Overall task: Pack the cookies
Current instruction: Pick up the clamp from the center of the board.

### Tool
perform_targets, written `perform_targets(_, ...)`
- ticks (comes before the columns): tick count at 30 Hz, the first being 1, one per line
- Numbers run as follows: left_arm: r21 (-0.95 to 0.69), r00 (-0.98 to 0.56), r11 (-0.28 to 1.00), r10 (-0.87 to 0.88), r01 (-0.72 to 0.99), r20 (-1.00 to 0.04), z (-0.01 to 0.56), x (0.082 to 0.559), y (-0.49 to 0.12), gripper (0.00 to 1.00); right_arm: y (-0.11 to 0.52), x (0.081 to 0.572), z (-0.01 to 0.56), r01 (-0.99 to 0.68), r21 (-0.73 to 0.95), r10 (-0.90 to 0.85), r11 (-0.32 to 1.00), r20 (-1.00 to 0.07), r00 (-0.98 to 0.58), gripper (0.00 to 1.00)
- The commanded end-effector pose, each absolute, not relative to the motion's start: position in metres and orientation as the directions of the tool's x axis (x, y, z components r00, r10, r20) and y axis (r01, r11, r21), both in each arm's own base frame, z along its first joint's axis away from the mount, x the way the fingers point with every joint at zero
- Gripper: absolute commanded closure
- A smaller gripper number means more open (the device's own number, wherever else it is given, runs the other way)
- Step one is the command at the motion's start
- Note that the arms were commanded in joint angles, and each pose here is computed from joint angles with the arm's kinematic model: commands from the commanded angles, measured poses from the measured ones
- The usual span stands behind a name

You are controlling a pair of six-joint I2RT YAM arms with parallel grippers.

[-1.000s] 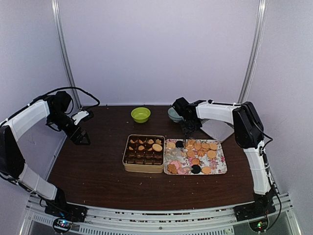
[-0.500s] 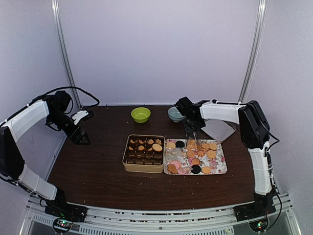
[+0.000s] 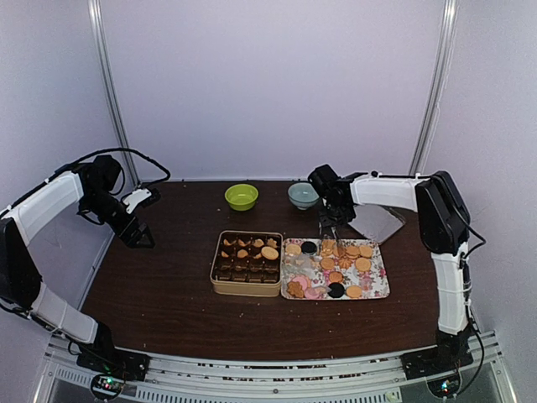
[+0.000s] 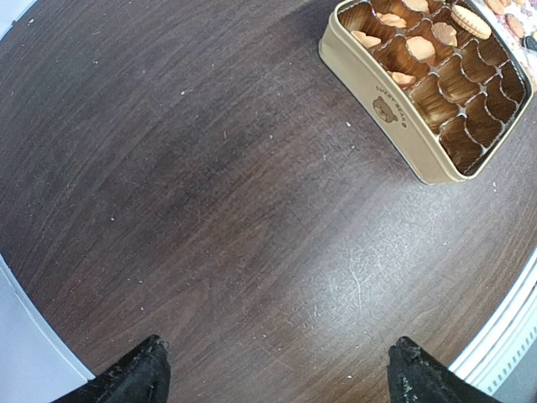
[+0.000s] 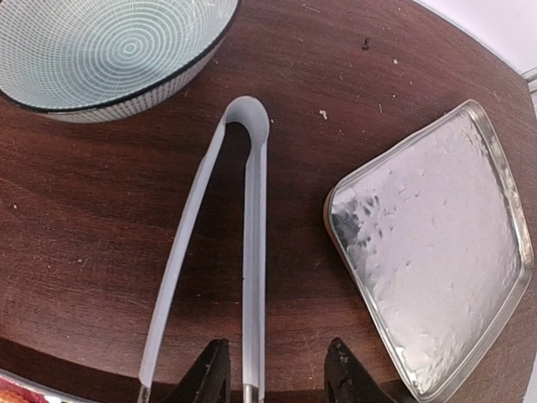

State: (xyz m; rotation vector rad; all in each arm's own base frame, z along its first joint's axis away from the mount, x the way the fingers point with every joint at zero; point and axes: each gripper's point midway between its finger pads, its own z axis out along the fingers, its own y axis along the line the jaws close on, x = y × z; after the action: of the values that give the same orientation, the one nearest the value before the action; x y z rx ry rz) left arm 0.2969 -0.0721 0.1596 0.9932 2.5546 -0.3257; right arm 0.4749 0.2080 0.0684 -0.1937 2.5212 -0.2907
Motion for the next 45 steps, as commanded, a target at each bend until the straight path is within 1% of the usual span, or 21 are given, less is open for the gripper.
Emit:
perform_targets(1,-0.062,-0.663,0.719,0.598,0.692,-0.451,0.165,0.295,-0.071,0.07,0.205,0.487,0.082,-0.051,-0.161,-0.135,0.986,-0.569,-0.811,0.6)
perform_targets(6,-0.059,-0.661,0.718,0.601,0.693,-0.449,0.166,0.295,-0.071,0.07,0.207,0.49,0.066,-0.073,-0.106,-0.119,0.992,-0.53,-0.84,0.62)
perform_targets(10,-0.06,-0.662,0.717,0.603,0.694,-0.446,0.168,0.296,-0.071,0.07,0.213,0.492,0.06,-0.1,-0.069,-0.121,0.993,-0.511,-0.851,0.65)
perform_targets(14,-0.058,-0.66,0.717,0.603,0.695,-0.448,0.168,0.297,-0.071,0.07,0.212,0.494,0.053,-0.104,-0.07,-0.124,0.992,-0.493,-0.861,0.71)
perform_targets(20,-0.055,-0.659,0.717,0.605,0.695,-0.446,0.169,0.297,-0.07,0.07,0.209,0.49,0.038,-0.103,-0.056,-0.118,0.993,-0.454,-0.883,0.73)
perform_targets(25,-0.055,-0.656,0.716,0.604,0.696,-0.453,0.172,0.299,-0.071,0.07,0.206,0.489,0.038,-0.099,-0.056,-0.114,0.994,-0.451,-0.885,0.84)
perform_targets(27,-0.057,-0.656,0.715,0.603,0.697,-0.453,0.174,0.299,-0.071,0.07,0.206,0.488,0.04,-0.099,-0.057,-0.114,0.993,-0.452,-0.884,0.9)
perform_targets(29,-0.055,-0.652,0.714,0.603,0.698,-0.46,0.177,0.3,-0.072,0.07,0.203,0.487,0.046,-0.092,-0.058,-0.108,0.994,-0.463,-0.88,1.0)
perform_targets(35,-0.065,-0.647,0.712,0.593,0.699,-0.48,0.184,0.303,-0.076,0.07,0.204,0.483,0.083,-0.09,-0.003,-0.076,0.996,-0.565,-0.821,1.0)
perform_targets(38,-0.113,-0.644,0.698,0.568,0.707,-0.513,0.194,0.304,-0.086,0.07,0.204,0.476,0.113,-0.091,0.054,-0.036,0.994,-0.635,-0.771,1.0)
perform_targets(40,-0.147,-0.636,0.684,0.546,0.714,-0.545,0.204,0.305,-0.096,0.06,0.204,0.465,0.125,-0.09,0.095,-0.003,0.991,-0.67,-0.743,1.0)
perform_targets(41,-0.153,-0.624,0.675,0.54,0.722,-0.564,0.211,0.307,-0.101,0.06,0.208,0.462,0.137,-0.101,0.125,0.017,0.987,-0.704,-0.71,1.0)
perform_targets(42,-0.165,-0.616,0.663,0.533,0.73,-0.58,0.217,0.308,-0.107,0.04,0.209,0.453,0.142,-0.11,0.14,0.023,0.984,-0.716,-0.698,1.0)
perform_targets(43,-0.18,-0.607,0.649,0.527,0.74,-0.594,0.221,0.308,-0.112,0.03,0.214,0.449,0.156,-0.129,0.168,0.042,0.977,-0.752,-0.658,1.0)
perform_targets(45,-0.216,-0.587,0.606,0.52,0.766,-0.621,0.231,0.307,-0.127,0.02,0.225,0.429,0.172,-0.171,0.212,0.067,0.962,-0.792,-0.607,1.0)
